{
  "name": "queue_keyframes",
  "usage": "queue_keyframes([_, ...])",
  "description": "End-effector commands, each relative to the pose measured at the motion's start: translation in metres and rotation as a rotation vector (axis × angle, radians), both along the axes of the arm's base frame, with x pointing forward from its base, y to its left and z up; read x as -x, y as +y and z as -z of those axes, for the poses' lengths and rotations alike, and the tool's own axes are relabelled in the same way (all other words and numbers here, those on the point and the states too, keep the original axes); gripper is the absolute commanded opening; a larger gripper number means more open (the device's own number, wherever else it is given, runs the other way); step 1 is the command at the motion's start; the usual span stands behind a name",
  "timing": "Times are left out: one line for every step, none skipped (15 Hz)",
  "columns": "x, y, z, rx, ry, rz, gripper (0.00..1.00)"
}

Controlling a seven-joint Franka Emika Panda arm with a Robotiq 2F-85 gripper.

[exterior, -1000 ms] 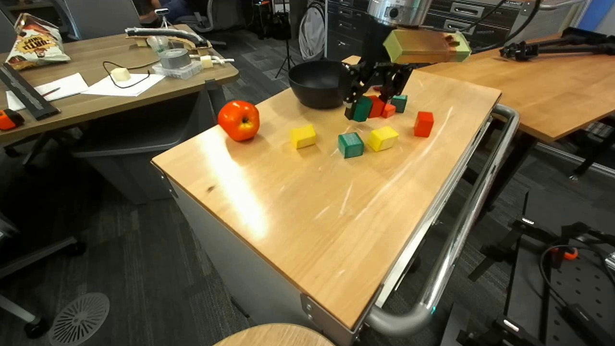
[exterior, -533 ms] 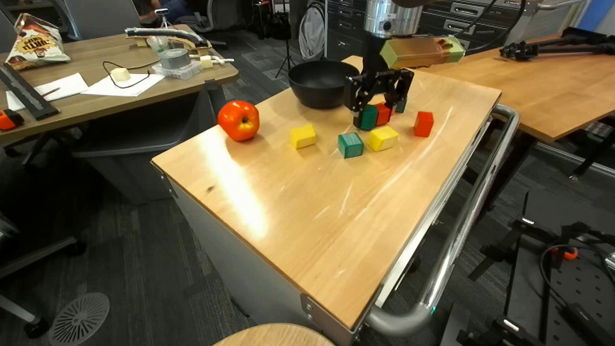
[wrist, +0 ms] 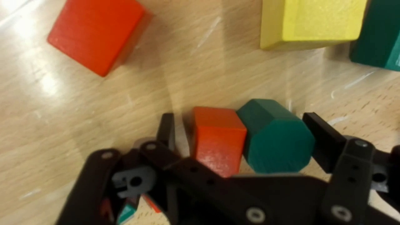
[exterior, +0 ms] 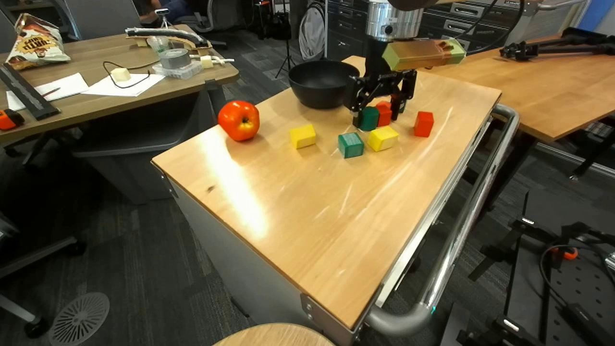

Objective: Move the apple to the left, take the radish and blocks out of the black bowl

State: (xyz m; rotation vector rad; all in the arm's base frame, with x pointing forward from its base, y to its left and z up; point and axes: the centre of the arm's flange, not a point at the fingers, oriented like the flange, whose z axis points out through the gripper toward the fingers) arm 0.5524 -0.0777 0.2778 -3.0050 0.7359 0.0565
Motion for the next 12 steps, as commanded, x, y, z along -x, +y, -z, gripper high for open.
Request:
queue_keyframes([0.000, 0.000, 0.000, 0.000, 0.000, 0.000, 1.00])
queue_keyframes([0.000, 0.000, 0.000, 0.000, 0.000, 0.000, 1.00])
queue_keyframes([0.000, 0.000, 0.000, 0.000, 0.000, 0.000, 1.00])
queue_keyframes([0.000, 0.000, 0.000, 0.000, 0.000, 0.000, 1.00])
queue_keyframes([0.000, 0.000, 0.000, 0.000, 0.000, 0.000, 1.00])
queue_keyframes([0.000, 0.000, 0.000, 0.000, 0.000, 0.000, 1.00])
queue_keyframes([0.000, 0.000, 0.000, 0.000, 0.000, 0.000, 1.00])
queue_keyframes([0.016, 0.008, -0.015, 0.023, -0.003, -0.008, 1.00])
queue_keyframes([0.029, 0.013, -0.024, 0.043, -0.011, -0.024, 1.00])
queue_keyframes([0.044, 0.018, -0.035, 0.069, -0.021, -0.033, 1.00])
queue_keyframes([0.067, 0.023, -0.049, 0.099, -0.041, -0.042, 1.00])
queue_keyframes([0.079, 0.024, -0.052, 0.127, -0.067, -0.036, 1.00])
